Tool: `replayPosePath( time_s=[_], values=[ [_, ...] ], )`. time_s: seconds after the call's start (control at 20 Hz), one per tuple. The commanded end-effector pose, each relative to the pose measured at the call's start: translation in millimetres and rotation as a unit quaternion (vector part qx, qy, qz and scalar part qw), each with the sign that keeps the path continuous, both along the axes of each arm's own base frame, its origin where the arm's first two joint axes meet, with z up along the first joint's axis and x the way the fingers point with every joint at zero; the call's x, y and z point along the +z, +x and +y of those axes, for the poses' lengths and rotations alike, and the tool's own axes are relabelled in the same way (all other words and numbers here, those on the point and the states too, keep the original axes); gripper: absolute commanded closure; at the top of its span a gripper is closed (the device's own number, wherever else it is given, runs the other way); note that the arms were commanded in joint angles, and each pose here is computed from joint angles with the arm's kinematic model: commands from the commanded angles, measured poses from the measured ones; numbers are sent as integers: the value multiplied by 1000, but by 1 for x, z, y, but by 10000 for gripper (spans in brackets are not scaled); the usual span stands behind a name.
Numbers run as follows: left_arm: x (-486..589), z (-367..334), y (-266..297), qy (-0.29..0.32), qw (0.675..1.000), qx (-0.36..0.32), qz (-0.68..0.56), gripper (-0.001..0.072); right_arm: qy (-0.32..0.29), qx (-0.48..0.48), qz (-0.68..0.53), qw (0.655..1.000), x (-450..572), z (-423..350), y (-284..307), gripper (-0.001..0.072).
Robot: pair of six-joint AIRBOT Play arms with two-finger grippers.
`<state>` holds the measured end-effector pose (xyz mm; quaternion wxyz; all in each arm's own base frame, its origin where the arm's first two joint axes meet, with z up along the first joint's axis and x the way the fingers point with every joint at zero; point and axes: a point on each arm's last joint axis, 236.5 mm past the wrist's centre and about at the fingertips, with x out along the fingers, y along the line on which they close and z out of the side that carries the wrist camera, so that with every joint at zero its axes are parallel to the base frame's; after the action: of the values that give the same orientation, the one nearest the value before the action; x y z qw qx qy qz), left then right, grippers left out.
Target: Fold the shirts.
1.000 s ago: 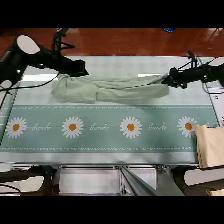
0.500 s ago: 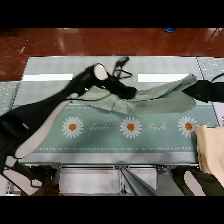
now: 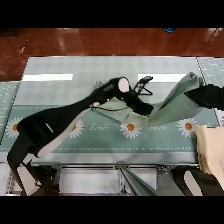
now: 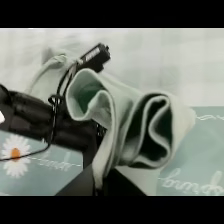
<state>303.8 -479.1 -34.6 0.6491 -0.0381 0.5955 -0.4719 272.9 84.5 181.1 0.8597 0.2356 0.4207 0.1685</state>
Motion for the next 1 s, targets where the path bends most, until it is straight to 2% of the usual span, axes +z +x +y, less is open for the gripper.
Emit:
replayPosePath(
  time_s=[0.0,0.1,0.15,0.3,0.4,0.6,0.8,0.85,0.9,0.95],
  values=[
    [19,104,69,77,995,64,-6,685,64,33,-14,997,12,24,16,691],
    [48,212,120,135,981,132,-41,685,75,57,-9,996,10,42,33,691],
    [71,258,136,141,973,173,-54,685,76,80,0,994,7,58,42,691],
    [164,375,158,111,935,315,-122,685,85,123,-2,989,0,113,91,691],
    [214,424,142,97,904,378,-174,685,93,141,4,986,-15,155,130,691],
    [258,438,79,64,865,428,-254,685,122,185,68,973,-81,244,165,691],
    [221,405,26,11,871,433,-231,685,113,223,117,961,-145,301,164,690],
    [204,395,17,1,878,429,-213,685,111,223,122,961,-157,309,164,668],
    [188,386,13,-7,883,426,-197,685,109,220,125,961,-168,316,164,522],
    [172,377,10,-14,888,424,-179,685,107,220,132,961,-178,321,161,286]
  ],
)
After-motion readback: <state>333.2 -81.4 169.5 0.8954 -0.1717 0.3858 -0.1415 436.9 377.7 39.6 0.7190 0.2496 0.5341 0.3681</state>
